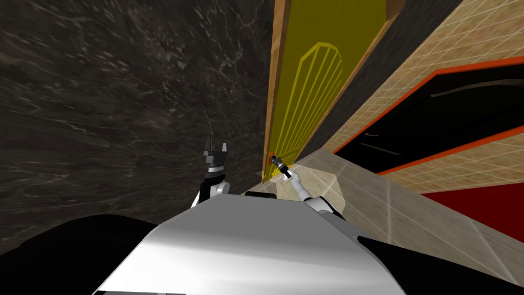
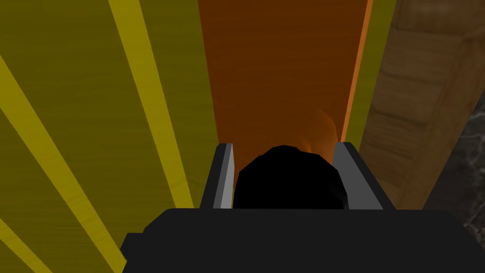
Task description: Pull the door open
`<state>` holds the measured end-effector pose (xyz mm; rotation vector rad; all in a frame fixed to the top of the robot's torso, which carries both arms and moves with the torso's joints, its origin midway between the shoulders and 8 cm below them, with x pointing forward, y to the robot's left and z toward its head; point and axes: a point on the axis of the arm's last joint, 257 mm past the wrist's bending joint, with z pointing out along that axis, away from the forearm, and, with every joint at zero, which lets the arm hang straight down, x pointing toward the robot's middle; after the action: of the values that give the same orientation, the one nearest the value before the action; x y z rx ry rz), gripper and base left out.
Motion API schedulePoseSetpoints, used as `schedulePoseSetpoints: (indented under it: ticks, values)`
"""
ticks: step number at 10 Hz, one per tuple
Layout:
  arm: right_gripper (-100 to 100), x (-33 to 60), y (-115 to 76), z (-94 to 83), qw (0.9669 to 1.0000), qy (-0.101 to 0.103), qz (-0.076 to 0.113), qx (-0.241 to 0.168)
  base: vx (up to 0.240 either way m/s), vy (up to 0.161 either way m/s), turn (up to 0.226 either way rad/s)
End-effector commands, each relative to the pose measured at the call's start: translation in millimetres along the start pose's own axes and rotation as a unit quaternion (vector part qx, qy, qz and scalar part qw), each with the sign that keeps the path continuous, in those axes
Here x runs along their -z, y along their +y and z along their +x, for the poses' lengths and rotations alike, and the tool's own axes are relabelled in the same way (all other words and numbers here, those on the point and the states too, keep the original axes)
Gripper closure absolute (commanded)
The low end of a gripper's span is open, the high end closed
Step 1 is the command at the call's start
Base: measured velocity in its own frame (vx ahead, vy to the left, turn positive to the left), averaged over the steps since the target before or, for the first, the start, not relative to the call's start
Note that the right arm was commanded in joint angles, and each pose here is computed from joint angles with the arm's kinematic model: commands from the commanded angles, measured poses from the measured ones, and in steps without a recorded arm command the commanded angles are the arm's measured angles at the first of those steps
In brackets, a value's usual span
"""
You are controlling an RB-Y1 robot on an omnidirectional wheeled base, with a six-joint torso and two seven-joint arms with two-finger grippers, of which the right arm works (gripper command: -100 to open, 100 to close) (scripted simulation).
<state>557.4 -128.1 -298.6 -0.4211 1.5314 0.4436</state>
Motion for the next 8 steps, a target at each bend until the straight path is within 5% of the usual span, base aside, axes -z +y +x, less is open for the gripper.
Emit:
schedulePoseSetpoints:
  ticks: [1,8]
  values:
    - [100,0.2,-0.7,-0.3,1.0,0.0,0.001,0.0,-0.01,-0.008,0.0]
    - [100,-2.3,2.2,-2.7,0.9975,-0.006,0.002,-0.071,-0.037,-0.037,0.026]
